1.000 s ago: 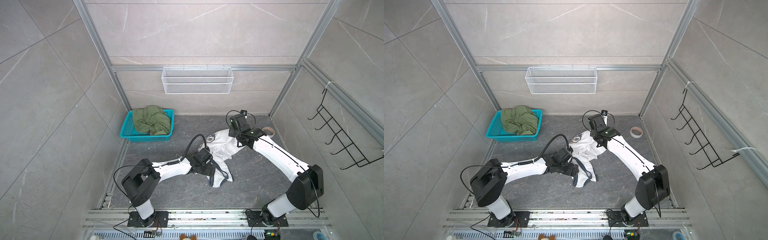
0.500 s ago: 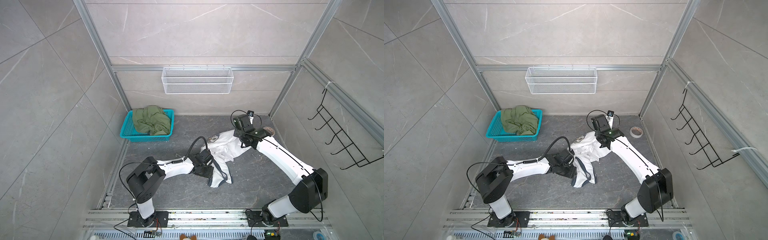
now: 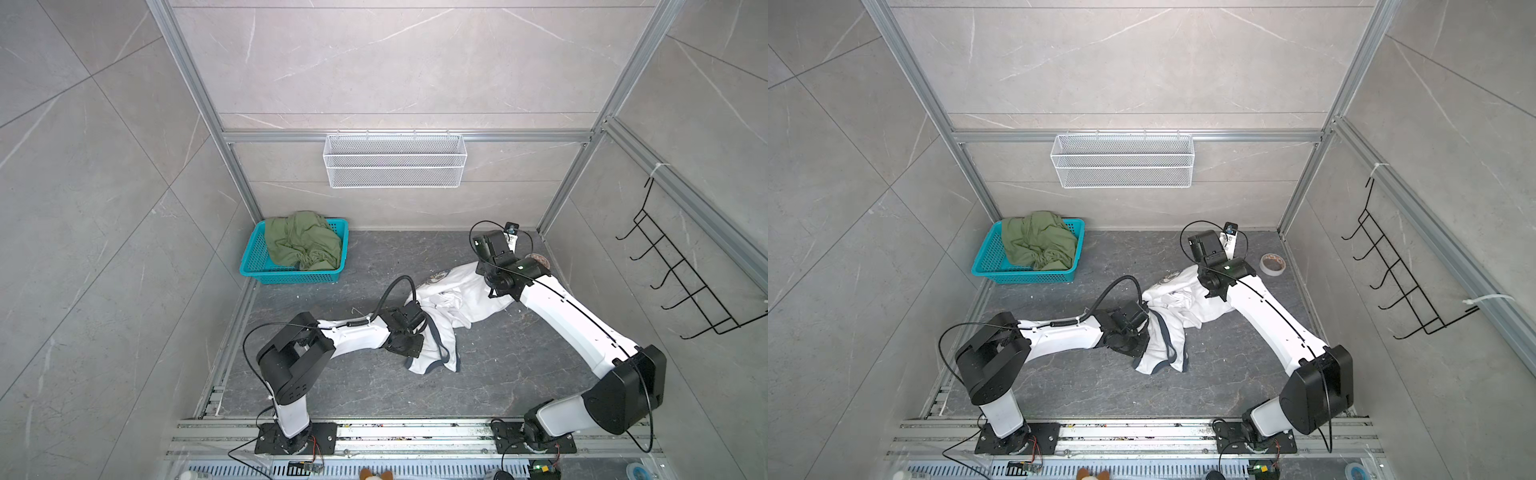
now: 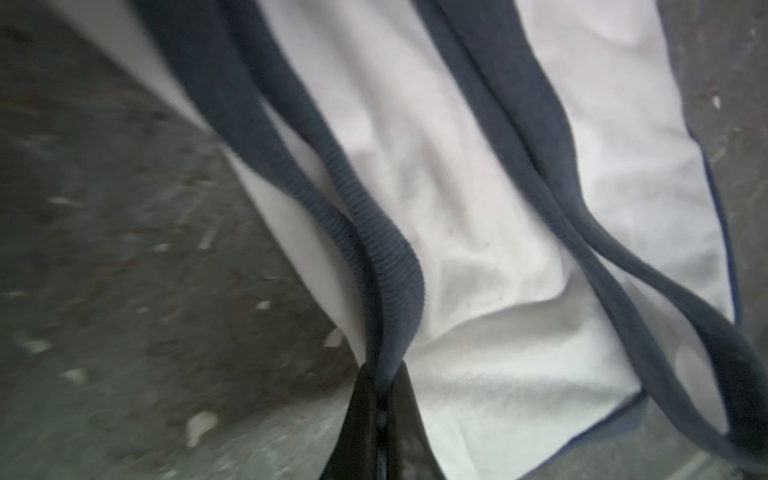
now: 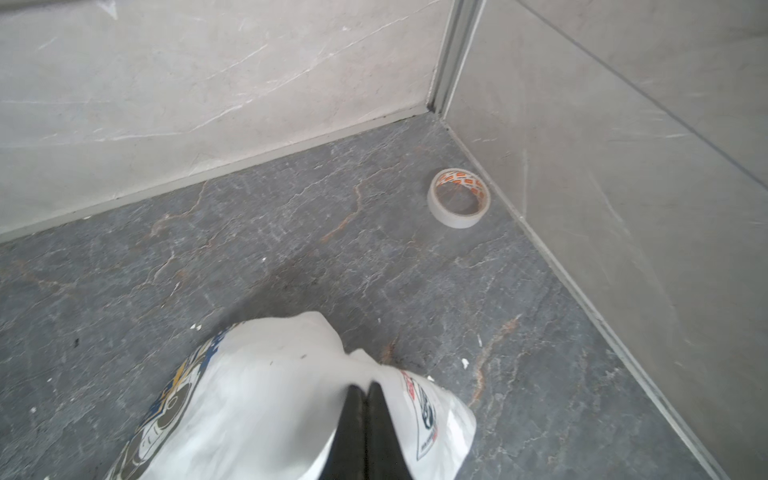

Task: Fold and stack the tank tops
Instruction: 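Grasp the trimmed edge with the left gripper while the right grasps the label corner, then pull the tank top apart with both grippers to spread it flat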

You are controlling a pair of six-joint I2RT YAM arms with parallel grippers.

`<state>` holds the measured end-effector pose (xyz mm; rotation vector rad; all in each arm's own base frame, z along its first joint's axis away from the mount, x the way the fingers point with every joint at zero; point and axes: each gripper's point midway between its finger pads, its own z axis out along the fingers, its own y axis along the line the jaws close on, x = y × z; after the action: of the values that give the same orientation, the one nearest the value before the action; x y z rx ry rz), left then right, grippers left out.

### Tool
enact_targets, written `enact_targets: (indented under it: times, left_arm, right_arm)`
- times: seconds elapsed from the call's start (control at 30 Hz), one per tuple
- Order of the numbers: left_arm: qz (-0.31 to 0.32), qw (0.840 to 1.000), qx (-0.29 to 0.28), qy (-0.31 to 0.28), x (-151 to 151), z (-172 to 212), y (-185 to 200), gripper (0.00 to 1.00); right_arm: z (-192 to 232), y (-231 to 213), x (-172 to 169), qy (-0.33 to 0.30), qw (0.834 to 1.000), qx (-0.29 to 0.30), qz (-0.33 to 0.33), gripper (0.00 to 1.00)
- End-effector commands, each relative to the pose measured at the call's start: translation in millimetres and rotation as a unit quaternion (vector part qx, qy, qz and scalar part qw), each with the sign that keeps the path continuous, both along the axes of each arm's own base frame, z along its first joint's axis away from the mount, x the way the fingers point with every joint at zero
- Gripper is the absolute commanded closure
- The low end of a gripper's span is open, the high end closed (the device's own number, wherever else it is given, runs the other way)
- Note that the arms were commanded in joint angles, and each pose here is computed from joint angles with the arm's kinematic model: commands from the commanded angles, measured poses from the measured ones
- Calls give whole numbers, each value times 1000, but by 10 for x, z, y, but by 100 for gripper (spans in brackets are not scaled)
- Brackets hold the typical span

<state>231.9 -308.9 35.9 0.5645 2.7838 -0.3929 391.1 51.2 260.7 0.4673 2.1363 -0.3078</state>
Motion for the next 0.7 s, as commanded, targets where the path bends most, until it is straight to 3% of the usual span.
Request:
enact_targets:
  times: [0.0,0.1,0.2,0.3,0.4,0.5,0.67]
  left_arm:
    - [72,987,67,-129,536,630,610,100]
    - [121,966,75,-217,870,1242,988,100]
    - [160,932,62,-318,1080,2012,1300,100]
    - [202,900,36,-385,1075,2546,1581,100]
    - [236,878,-7,-416,1012,2710,1821,100]
    - [260,885,-15,-385,1071,2435,1923,100]
    - [266,928,41,-257,1228,1579,1880,100]
  right_arm:
    - [313,-267,-191,-35,999,-13,-39,100]
    - [519,-343,-276,-58,997,-14,-43,100]
    - [748,-382,-385,-79,996,-12,-35,100]
    - [943,-431,-540,-99,995,-6,-26,100]
    - [999,-459,-682,-103,995,3,-17,100]
    - [750,-361,-670,-73,997,15,8,100]
    - [-111,-87,-486,32,998,39,40,100]
